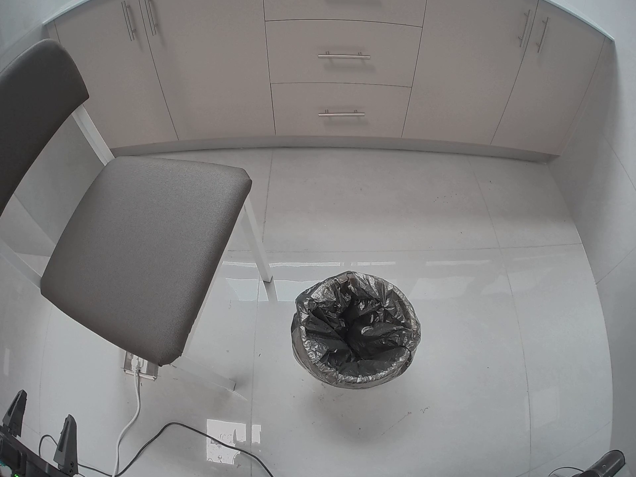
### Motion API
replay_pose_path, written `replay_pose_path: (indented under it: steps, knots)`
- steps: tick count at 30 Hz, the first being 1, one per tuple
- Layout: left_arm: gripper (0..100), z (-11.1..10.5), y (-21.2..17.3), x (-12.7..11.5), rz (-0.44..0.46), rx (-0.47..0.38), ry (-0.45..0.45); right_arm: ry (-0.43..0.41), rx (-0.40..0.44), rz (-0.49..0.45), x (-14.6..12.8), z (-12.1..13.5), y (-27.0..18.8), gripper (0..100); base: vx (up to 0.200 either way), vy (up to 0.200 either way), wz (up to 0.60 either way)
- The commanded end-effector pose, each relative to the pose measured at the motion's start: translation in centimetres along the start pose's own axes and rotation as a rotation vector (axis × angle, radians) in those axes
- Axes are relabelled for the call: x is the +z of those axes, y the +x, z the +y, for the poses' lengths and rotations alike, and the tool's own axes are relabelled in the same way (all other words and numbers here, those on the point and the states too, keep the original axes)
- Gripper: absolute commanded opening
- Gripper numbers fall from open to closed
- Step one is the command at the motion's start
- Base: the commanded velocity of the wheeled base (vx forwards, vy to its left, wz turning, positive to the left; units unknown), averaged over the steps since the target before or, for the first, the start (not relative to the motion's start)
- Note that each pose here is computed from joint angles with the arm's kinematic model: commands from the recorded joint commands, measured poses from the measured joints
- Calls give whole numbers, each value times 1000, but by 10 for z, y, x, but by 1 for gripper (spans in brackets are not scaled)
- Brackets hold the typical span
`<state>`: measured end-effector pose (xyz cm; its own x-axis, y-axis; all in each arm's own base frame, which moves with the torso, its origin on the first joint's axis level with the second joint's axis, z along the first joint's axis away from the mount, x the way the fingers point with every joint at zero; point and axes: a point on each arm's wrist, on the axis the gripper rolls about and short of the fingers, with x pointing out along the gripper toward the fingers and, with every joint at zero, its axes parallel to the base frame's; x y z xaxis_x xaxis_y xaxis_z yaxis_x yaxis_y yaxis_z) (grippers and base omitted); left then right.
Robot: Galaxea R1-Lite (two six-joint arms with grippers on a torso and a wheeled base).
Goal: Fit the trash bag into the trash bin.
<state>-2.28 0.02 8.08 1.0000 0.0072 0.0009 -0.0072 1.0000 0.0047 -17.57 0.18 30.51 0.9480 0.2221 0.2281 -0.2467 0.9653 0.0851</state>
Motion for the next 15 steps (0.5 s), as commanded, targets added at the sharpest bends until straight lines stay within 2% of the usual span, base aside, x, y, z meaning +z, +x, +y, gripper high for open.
replay_pose_path:
  steps: [1,2,3,5,6,7,8,10,11,12,13,14,15]
  knots:
    - [100,0,0,-5,1,0,0,-151,9,-45,-99,-18,22,0,0,0,0]
    - [100,0,0,-5,1,0,0,-159,-11,-23,-117,-21,32,0,0,0,0]
    - [100,0,0,-5,1,0,0,-161,-27,-11,-125,-24,39,0,0,0,0]
    - [100,0,0,-5,1,0,0,-203,-119,-20,-153,-36,65,0,0,0,0]
    - [100,0,0,-5,1,0,0,-205,-124,-22,-156,-37,66,0,0,0,0]
    - [100,0,0,-5,1,0,0,-234,-161,-38,-184,-46,83,0,0,0,0]
    - [100,0,0,-5,1,0,0,-274,-163,-55,-204,-50,90,0,0,0,0]
    - [100,0,0,-5,1,0,0,-329,-168,-75,-222,-54,95,0,0,0,0]
    - [100,0,0,-5,1,0,0,-345,-179,-69,-222,-54,95,0,0,0,0]
    - [100,0,0,-5,1,0,0,-307,-179,-44,-223,-54,95,0,0,0,0]
    - [100,0,0,-5,1,0,0,-307,-179,-44,-223,-54,95,0,0,0,0]
    - [100,0,0,-5,1,0,0,-251,-178,-15,-228,-55,95,0,0,0,0]
    - [100,0,0,-5,1,0,0,-245,-179,20,-232,-56,95,0,0,0,0]
